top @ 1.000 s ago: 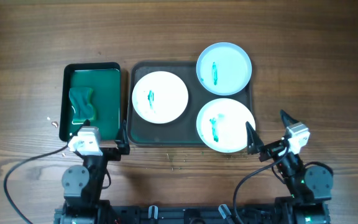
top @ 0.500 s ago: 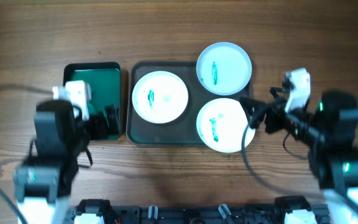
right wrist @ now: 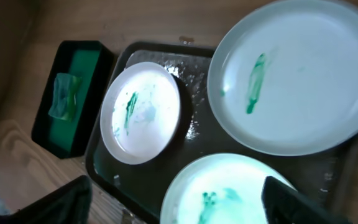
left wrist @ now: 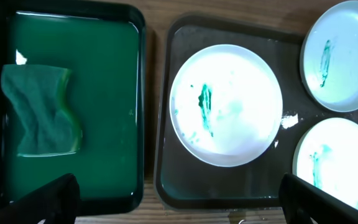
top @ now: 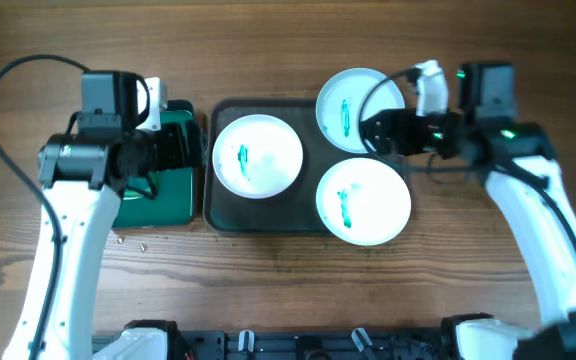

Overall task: Clean dirty plates on tray and stack at the side
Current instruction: 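Reach the right gripper to the left white plate's rim and grasp it, then lower the left gripper into the green basin and grasp the sponge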

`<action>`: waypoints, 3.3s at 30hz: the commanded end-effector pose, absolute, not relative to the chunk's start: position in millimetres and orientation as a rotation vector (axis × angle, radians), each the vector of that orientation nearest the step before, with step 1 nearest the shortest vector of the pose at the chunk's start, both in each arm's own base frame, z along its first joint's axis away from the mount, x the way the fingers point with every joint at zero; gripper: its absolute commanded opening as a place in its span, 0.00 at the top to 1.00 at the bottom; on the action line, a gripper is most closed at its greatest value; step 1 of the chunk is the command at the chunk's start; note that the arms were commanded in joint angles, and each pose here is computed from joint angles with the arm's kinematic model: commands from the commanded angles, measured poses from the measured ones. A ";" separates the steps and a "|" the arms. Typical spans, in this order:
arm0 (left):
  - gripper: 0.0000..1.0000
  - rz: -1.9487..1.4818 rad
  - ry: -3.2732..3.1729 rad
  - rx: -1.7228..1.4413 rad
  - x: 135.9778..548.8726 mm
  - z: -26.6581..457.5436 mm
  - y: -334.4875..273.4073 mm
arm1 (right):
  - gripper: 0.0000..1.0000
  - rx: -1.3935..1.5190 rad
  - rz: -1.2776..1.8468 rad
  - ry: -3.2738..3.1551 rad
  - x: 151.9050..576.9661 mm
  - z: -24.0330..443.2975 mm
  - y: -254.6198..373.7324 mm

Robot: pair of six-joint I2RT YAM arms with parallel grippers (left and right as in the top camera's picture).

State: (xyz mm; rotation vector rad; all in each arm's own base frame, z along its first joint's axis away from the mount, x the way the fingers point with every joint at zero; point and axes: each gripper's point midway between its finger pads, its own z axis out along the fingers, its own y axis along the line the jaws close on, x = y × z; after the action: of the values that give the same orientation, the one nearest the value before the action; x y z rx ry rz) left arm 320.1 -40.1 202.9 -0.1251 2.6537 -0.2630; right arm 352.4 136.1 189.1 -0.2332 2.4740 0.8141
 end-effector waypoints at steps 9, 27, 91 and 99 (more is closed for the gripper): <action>0.00 -0.033 2.705 -0.392 317.7 186.6 -4.8 | 0.39 -0.093 0.638 2.734 383.9 111.5 217.1; 0.07 -0.025 2.724 -0.385 314.7 183.9 -3.9 | 0.66 -0.249 0.599 2.863 382.8 10.7 255.6; 0.96 0.384 3.003 -0.608 354.5 0.7 98.2 | 0.96 -0.156 0.485 2.884 379.8 -10.9 246.5; 0.96 0.325 2.983 -0.636 357.1 24.4 92.5 | 0.96 -0.126 0.488 2.888 379.9 -10.8 246.5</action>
State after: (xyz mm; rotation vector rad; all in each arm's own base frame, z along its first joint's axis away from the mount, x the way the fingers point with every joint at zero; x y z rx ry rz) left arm 354.9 95.8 14.2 -0.5948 2.9901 0.3834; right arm 384.3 255.2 4.0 -0.1721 2.8535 0.5537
